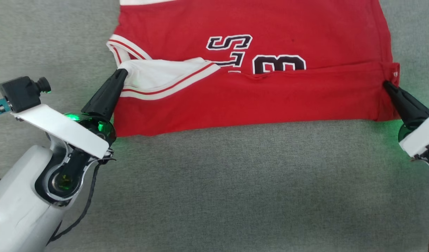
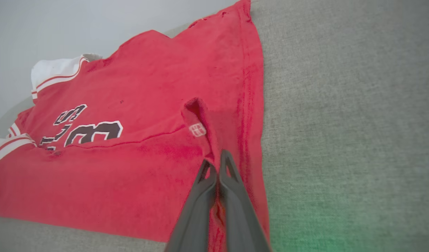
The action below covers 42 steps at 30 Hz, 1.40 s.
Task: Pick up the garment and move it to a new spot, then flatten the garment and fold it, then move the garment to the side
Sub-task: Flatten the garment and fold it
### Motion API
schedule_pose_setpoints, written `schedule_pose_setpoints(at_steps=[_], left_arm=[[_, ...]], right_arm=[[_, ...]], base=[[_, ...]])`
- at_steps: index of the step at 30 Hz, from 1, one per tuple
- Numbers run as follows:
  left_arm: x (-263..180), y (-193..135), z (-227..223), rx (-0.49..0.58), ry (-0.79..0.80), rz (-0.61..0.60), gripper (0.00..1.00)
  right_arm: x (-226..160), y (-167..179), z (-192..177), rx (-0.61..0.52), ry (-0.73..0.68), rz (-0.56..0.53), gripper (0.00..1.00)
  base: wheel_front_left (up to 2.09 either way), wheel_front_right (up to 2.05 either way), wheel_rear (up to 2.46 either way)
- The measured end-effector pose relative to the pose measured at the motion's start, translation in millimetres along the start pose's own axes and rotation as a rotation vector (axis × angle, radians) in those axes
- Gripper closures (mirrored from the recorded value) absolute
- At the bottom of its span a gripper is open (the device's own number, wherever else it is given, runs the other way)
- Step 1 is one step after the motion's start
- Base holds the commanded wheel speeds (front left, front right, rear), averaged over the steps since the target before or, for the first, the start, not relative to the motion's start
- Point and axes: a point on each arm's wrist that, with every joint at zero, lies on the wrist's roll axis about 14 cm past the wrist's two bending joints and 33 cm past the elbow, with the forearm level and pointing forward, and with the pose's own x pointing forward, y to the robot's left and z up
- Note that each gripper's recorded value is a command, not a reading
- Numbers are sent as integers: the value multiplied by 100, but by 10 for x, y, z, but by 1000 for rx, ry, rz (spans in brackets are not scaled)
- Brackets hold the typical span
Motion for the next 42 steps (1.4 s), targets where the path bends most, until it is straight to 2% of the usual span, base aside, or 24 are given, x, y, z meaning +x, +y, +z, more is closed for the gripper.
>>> schedule_pose_setpoints(at_steps=[4, 9, 11, 12, 13, 14, 15, 19, 24, 28, 30, 33, 37, 42], left_arm=[[100, 194, -140, -2, 33, 36, 100], [187, 399, -224, 65, 68, 67, 100], [207, 419, -224, 95, 71, 69, 82], [202, 427, -233, 136, 87, 68, 62], [189, 424, -232, 154, 92, 67, 52], [173, 421, -224, 168, 98, 67, 35], [156, 416, -208, 192, 103, 66, 1], [43, 376, -124, 326, 151, 55, 0], [-21, 128, 198, 477, 161, 10, 0], [-182, 100, 206, 574, 287, 56, 0], [-303, 144, 106, 605, 399, 98, 0], [-442, 190, -99, 590, 555, 141, 0], [-487, 175, -273, 535, 646, 150, 0], [-490, 362, -475, 484, 744, 199, 0]], right_arm=[[94, -89, -128, 9, 33, -24, 100], [200, -136, -198, -5, 40, -37, 100], [217, -136, -214, -11, 40, -38, 100], [219, -121, -207, -23, 34, -34, 82], [217, -120, -197, -31, 29, -34, 65], [213, -118, -187, -39, 24, -34, 50], [201, -117, -176, -47, 19, -35, 0], [107, -104, -111, -64, -8, -35, 0], [-63, -83, 68, -90, -67, -32, 0], [-166, -2, 189, -101, -110, -14, 0], [-198, 17, 231, -104, -124, -10, 0], [-210, 55, 232, -107, -127, -1, 0], [-198, 101, 231, -110, -130, 8, 0], [-171, 125, 201, -133, -121, 13, 0]], base=[[0, 0, 0], [0, 0, 0], [0, 0, 0], [0, 0, 0], [0, 0, 0], [0, 0, 0], [0, 0, 0], [0, 0, 0], [0, 0, 0], [0, 0, 0], [0, 0, 0], [0, 0, 0], [0, 0, 0], [0, 0, 0]])
